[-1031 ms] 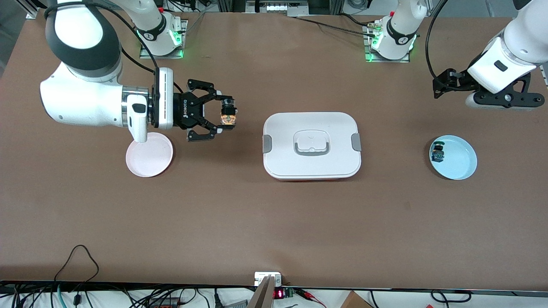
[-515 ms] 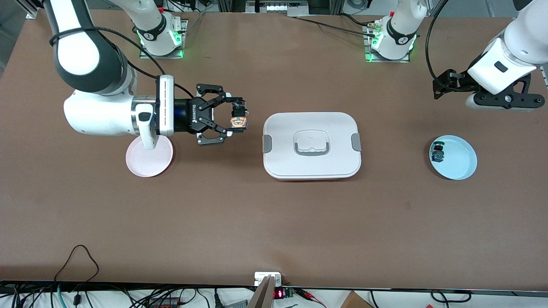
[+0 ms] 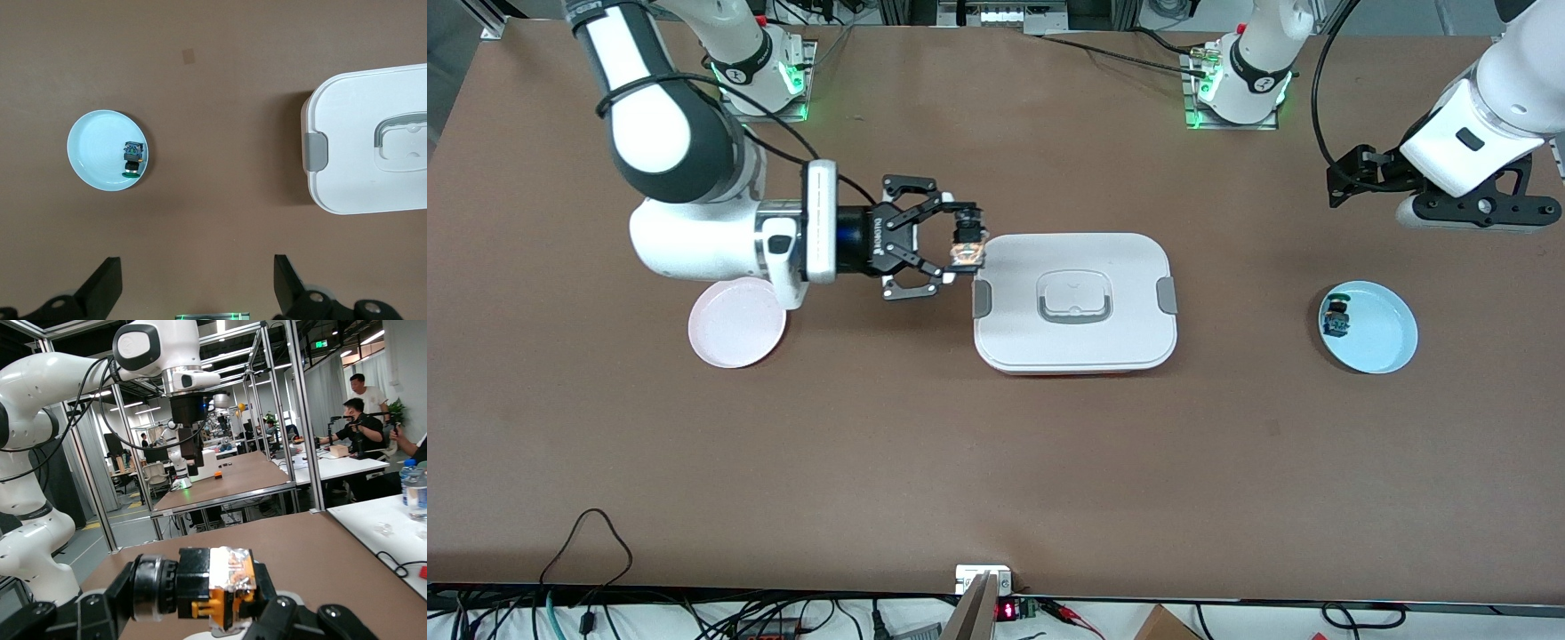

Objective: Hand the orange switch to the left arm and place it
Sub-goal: 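Carry the orange switch above the white box with the right gripper, then reach the left gripper toward the switch held by the right gripper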

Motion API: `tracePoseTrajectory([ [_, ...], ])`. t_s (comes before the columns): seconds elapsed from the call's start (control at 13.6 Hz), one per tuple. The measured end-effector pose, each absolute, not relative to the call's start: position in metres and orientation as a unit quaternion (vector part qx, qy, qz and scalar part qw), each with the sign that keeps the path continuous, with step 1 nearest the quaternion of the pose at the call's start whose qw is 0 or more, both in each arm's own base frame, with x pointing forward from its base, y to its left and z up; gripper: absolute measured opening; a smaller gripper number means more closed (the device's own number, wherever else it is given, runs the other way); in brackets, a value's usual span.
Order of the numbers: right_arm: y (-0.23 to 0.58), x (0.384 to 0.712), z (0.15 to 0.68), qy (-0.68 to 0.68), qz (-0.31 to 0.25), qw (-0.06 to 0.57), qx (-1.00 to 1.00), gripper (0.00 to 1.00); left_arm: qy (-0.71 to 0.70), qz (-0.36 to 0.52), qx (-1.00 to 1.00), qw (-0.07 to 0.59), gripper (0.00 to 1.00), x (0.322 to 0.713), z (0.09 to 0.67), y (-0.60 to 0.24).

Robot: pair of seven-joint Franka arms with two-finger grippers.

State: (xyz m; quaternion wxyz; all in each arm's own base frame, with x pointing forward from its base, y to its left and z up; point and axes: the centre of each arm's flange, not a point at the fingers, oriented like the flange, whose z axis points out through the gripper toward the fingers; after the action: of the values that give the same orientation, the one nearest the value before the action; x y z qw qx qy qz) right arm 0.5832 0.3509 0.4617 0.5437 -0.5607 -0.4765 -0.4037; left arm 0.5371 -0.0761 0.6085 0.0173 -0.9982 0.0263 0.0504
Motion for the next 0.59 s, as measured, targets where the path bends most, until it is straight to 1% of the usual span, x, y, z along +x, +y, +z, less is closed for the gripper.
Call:
tracePoseTrajectory([
  [0.22,0.38,0.569,0.462,-0.461,-0.407,0.552,-0.563,0.72,0.027,0.055,-0.998,0.013,1.0,0.537,0.607,-0.078],
  [0.29,0.391,0.564,0.461,-0.456,-0.408,0.554,-0.565,0.72,0.027,0.068,-0.997,-0.007,1.0,0.538,0.601,-0.082],
  [0.44,0.409,0.553,0.46,-0.453,-0.408,0.548,-0.572,0.72,0.021,0.104,-0.99,-0.088,1.0,0.542,0.584,-0.092],
  [0.59,0.421,0.545,0.459,-0.447,-0.408,0.551,-0.575,0.72,0.013,0.161,-0.97,-0.183,1.0,0.546,0.563,-0.101],
])
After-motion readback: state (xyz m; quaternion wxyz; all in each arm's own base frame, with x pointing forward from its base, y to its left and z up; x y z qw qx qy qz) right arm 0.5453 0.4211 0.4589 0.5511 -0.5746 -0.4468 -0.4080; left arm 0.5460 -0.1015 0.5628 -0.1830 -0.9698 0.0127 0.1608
